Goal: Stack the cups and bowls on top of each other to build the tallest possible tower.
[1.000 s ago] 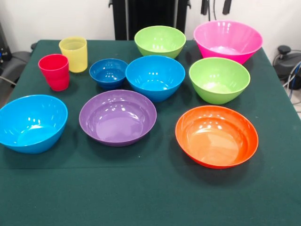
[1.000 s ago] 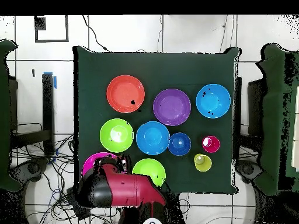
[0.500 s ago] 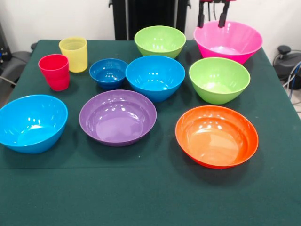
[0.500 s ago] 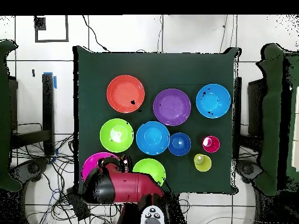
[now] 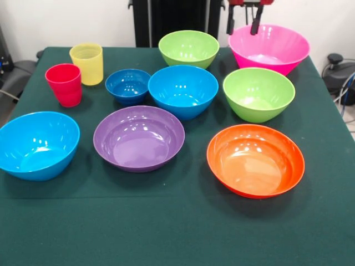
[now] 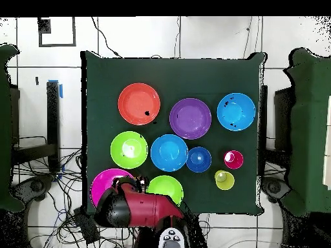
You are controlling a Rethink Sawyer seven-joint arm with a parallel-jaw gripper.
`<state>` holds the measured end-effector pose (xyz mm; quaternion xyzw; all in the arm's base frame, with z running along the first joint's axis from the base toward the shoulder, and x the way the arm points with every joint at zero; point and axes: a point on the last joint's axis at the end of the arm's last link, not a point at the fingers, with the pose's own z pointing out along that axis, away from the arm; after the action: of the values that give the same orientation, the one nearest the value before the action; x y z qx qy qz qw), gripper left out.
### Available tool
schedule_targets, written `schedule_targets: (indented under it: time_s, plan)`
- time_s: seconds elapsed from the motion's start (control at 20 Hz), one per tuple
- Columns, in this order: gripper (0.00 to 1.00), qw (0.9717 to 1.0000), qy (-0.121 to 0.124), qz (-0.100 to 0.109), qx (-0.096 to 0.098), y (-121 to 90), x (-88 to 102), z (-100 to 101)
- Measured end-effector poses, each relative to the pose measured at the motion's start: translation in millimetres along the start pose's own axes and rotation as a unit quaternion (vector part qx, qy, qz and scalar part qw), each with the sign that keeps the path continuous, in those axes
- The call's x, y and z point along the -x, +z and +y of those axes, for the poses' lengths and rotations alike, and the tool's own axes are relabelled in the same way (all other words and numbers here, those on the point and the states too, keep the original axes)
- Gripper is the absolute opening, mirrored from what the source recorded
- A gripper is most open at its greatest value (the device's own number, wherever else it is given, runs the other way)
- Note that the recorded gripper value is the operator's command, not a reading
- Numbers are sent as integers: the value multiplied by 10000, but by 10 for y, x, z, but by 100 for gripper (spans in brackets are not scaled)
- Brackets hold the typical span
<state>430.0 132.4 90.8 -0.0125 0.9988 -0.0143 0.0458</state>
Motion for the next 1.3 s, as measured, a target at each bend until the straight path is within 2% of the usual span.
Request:
schedule_targets:
  time_s: [0.25, 0.5, 1.3]
  plan:
    - [100, 9999, 100, 57, -38, -20, -73, -152]
    - [100, 9998, 177, -3, -87, -88, -68, -260]
    - [100, 9996, 216, -124, -144, -169, -43, -309]
